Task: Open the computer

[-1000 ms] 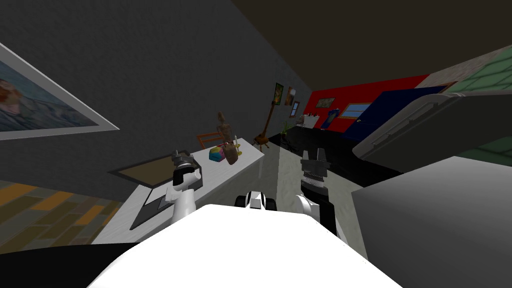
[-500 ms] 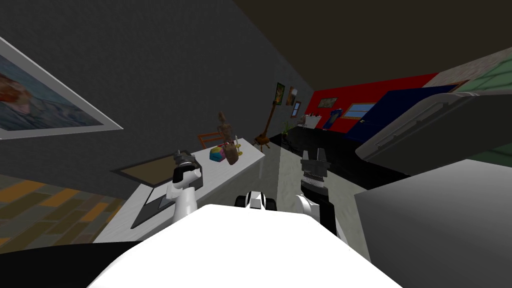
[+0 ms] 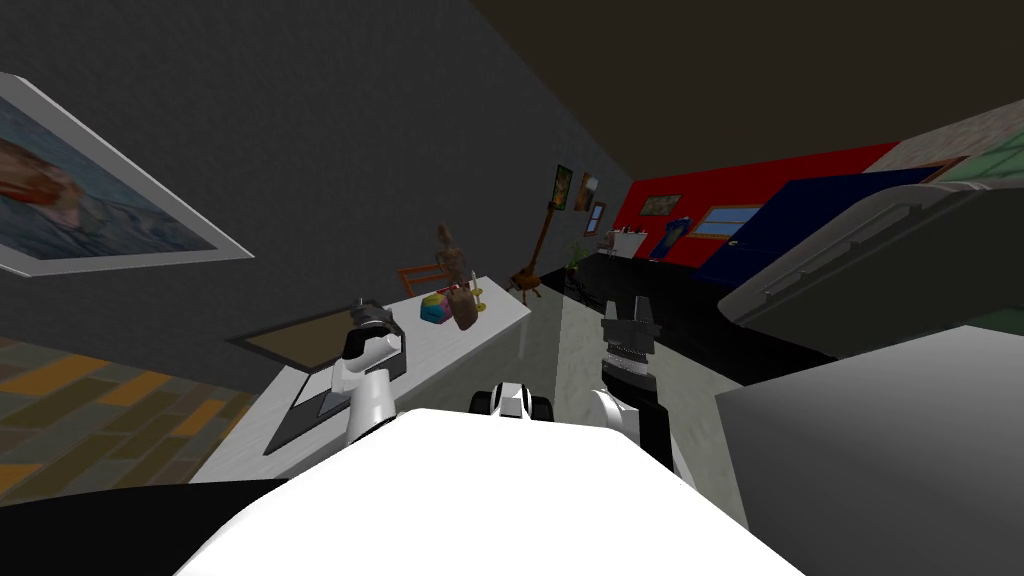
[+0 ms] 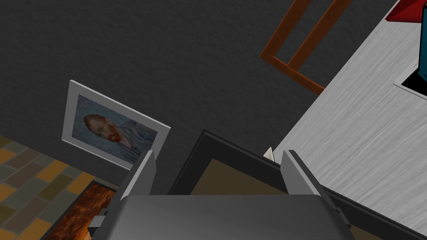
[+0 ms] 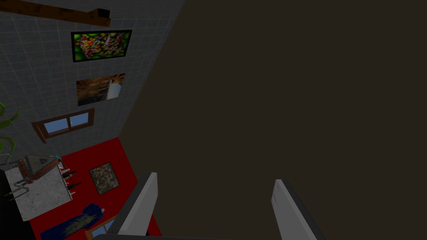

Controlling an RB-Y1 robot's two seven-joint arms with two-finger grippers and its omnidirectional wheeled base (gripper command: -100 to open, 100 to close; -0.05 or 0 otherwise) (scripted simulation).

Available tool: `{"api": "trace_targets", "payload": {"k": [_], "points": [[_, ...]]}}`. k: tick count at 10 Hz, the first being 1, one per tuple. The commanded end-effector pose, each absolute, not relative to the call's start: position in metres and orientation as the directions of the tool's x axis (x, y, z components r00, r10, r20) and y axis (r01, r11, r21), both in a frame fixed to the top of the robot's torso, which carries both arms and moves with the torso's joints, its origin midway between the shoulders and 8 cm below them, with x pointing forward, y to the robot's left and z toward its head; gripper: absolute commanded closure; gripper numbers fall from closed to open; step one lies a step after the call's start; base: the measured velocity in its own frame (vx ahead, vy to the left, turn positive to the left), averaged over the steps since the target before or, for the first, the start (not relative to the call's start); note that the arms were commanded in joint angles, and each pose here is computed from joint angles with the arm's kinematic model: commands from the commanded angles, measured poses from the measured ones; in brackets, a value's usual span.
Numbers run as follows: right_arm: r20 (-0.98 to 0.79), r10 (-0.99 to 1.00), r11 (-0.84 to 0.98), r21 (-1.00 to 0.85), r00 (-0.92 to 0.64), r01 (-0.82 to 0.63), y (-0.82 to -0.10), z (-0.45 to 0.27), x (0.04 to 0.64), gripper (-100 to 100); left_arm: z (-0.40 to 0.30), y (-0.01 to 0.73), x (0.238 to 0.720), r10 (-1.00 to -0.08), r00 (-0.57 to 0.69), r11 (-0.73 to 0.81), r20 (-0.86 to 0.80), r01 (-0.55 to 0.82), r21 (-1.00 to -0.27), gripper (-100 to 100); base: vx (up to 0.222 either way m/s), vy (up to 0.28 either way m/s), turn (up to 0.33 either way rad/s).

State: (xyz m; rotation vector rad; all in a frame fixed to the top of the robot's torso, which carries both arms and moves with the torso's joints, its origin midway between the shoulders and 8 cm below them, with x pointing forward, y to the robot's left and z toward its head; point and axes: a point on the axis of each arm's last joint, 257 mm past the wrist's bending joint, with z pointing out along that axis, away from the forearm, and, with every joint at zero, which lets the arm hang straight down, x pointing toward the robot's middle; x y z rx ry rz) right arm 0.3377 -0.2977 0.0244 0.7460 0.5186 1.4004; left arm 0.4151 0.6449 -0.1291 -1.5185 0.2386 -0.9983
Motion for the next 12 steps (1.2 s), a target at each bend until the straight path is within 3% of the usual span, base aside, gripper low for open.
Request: {"api": "trace_targets", "payload": {"k": [1, 8, 9, 12], "points": [[0.103, 0.987, 0.008, 0.731, 0.121, -0.682, -0.298, 0.024, 0.338, 0, -0.131, 0.645, 0.421, -0.653, 0.609, -0.271, 0.449, 0.366, -0.89, -100, 0.015, -0.004, 0.036], [0.103, 0.987, 0.008, 0.731, 0.121, -0.682, -0.298, 0.024, 0.338, 0, -0.132, 0.646, 0.429, -0.645, 0.614, -0.309, 0.455, 0.335, -0.89, -100, 0.011, -0.004, 0.019], [0.103, 0.987, 0.008, 0.731, 0.121, -0.682, -0.298, 0.024, 0.338, 0, -0.132, 0.646, 0.429, -0.645, 0.614, -0.309, 0.455, 0.335, -0.89, 100, 0.0, 0.0, 0.0], [0.103, 0.987, 0.008, 0.731, 0.121, -0.682, -0.298, 0.024, 0.338, 0, -0.135, 0.64, 0.429, -0.658, 0.602, -0.284, 0.452, 0.358, -0.89, 100, -0.011, 0.01, -0.006]]}}
